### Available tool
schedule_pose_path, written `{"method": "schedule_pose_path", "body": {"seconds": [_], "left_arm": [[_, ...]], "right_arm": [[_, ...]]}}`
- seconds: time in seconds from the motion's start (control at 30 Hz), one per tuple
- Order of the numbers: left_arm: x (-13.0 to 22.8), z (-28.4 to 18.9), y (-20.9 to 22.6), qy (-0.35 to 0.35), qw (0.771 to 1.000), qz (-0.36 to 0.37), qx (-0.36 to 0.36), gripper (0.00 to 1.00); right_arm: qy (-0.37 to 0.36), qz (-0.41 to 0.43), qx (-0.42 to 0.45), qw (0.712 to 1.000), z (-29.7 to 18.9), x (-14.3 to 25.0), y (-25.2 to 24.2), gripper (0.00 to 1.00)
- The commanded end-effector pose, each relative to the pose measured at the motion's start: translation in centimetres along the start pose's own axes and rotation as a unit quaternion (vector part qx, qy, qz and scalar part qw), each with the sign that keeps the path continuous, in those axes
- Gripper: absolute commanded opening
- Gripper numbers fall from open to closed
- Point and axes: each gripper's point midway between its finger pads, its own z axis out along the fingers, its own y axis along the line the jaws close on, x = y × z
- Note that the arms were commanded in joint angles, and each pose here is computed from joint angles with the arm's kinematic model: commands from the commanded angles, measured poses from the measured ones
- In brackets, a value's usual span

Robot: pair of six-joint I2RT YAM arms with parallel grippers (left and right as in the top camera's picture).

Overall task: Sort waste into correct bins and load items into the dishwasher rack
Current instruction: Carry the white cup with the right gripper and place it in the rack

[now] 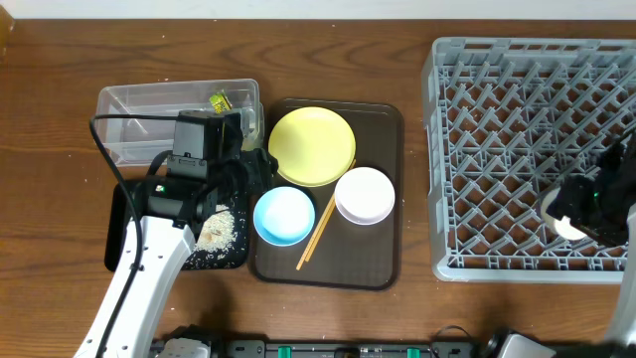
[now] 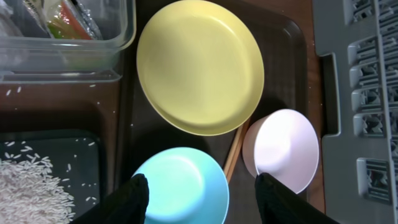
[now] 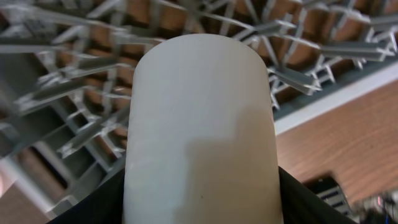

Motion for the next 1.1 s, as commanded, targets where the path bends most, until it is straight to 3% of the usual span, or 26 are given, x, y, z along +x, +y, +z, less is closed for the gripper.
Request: {"method": "schedule_pose_path", "body": {"seconds": [0.0,0.17,0.3,0.37,0.4,0.43,0.7,0.97,1.07], "left_arm": [[-0.3,-0.3,0.2,-0.006,1.000,0.008,-0.008,0.58],[-0.2,-0.2,0.3,-0.003,1.000,0.008,-0.009,0.58],[-0.1,-0.2,0.3,-0.001,1.000,0.007,-0.010,0.58],[0.0,-0.2,0.4,0.001,1.000,0.007,-0.011,0.58],[0.0,-0.2,0.4,0.001,1.000,0.006,-0.011,0.59],[0.1,-0.2,0.4,0.002,1.000,0.006,-0.011,0.60],[0.6,-0.2,0.6,0.012,1.000,0.003,-0.015,0.64],[2.2,-0.4,1.6,0.044,0.998,-0.007,-0.038,0.64],[2.5,-0.4,1.6,0.050,0.998,-0.008,-0.040,0.64]], "right_arm": [[0.019,0.028,0.020,0.999,1.0,-0.7,-1.5,0.38],[0.054,0.032,0.024,0.998,3.5,-1.3,-1.7,0.40],[0.066,0.032,0.015,0.997,4.9,-1.9,-1.4,0.49],[0.074,0.033,0.003,0.997,5.3,-1.9,-1.0,0.73],[0.076,0.034,-0.006,0.996,5.4,-1.8,-0.6,0.90],[0.076,0.034,-0.015,0.996,5.4,-1.9,-0.3,0.99],[0.059,0.023,-0.083,0.995,4.2,-2.9,2.1,0.99],[-0.045,-0.016,-0.114,0.992,-1.3,-6.0,4.5,0.93],[-0.085,-0.085,-0.161,0.980,-3.6,-6.1,7.6,0.90]]}}
